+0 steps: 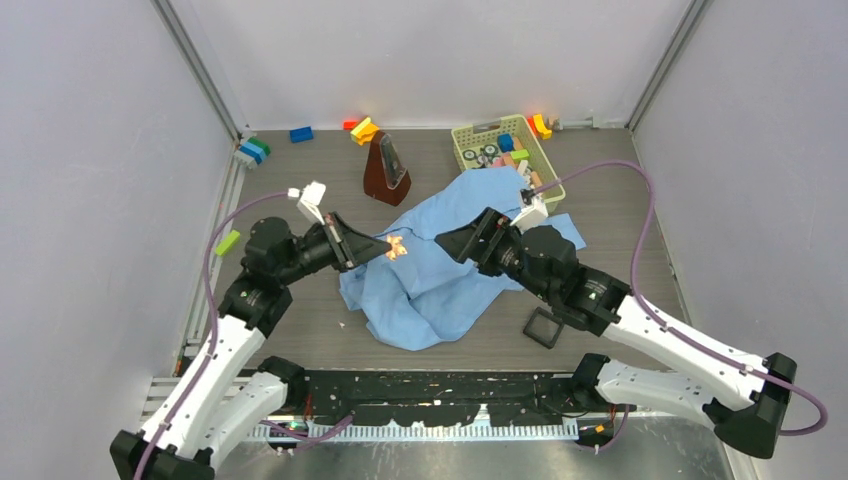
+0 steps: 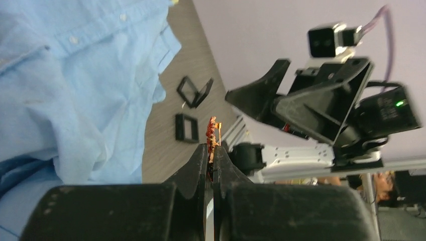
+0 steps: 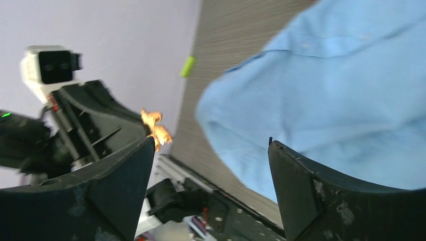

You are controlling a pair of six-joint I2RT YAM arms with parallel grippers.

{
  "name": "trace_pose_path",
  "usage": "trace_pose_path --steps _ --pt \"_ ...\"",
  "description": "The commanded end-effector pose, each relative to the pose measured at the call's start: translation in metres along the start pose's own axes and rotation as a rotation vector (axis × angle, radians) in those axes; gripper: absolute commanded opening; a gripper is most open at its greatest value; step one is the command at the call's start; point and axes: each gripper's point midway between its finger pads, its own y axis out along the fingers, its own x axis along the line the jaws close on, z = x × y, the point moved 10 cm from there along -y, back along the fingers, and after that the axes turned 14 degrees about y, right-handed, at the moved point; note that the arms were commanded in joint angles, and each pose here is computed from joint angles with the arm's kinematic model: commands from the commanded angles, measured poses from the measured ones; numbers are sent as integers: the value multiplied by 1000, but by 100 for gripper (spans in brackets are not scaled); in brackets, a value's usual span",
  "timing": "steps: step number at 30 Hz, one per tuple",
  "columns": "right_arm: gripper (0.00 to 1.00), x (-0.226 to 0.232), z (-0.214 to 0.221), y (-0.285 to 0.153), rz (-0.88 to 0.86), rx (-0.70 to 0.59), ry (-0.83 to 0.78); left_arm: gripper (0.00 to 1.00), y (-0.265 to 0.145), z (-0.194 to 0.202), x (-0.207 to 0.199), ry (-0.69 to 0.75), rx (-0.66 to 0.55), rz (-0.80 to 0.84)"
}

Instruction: Remove the brooch from the garment

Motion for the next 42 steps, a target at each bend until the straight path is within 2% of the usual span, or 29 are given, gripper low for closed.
trace_pose_path --steps 1,4,7,13,16,20,23,25,28,31,35,38,42 --pt "89 -36 -15 -24 360 -112 -110 0 19 30 4 72 161 -30" --pt "91 -52 -21 -40 459 -166 -119 0 39 56 7 130 261 -76" --pt "98 -72 -27 -54 592 -216 -135 0 57 73 30 144 285 -185" --pt "100 -112 -36 -67 898 -230 -109 0 79 95 86 180 327 -414" --pt "100 -128 -39 -76 983 -235 -61 0 79 90 128 107 307 -520" --pt "98 -141 -51 -89 1059 -354 -20 0 58 61 185 -5 192 -687" --pt "98 -150 -67 -92 1111 -437 24 0 47 35 203 48 146 -788" --pt "97 -159 -77 -91 1149 -451 71 0 53 24 197 95 153 -731" --pt "89 -169 -94 -84 1182 -478 115 0 69 22 174 173 161 -570" --pt "84 -178 -109 -81 1193 -500 165 0 84 30 137 380 172 -469" --pt "80 -187 -122 -75 1215 -499 204 0 93 40 95 628 127 -323" --pt "75 -195 -126 -70 1214 -482 226 0 92 46 83 695 83 -217" --pt "72 -202 -126 -66 1234 -455 232 0 92 54 85 685 49 -175"
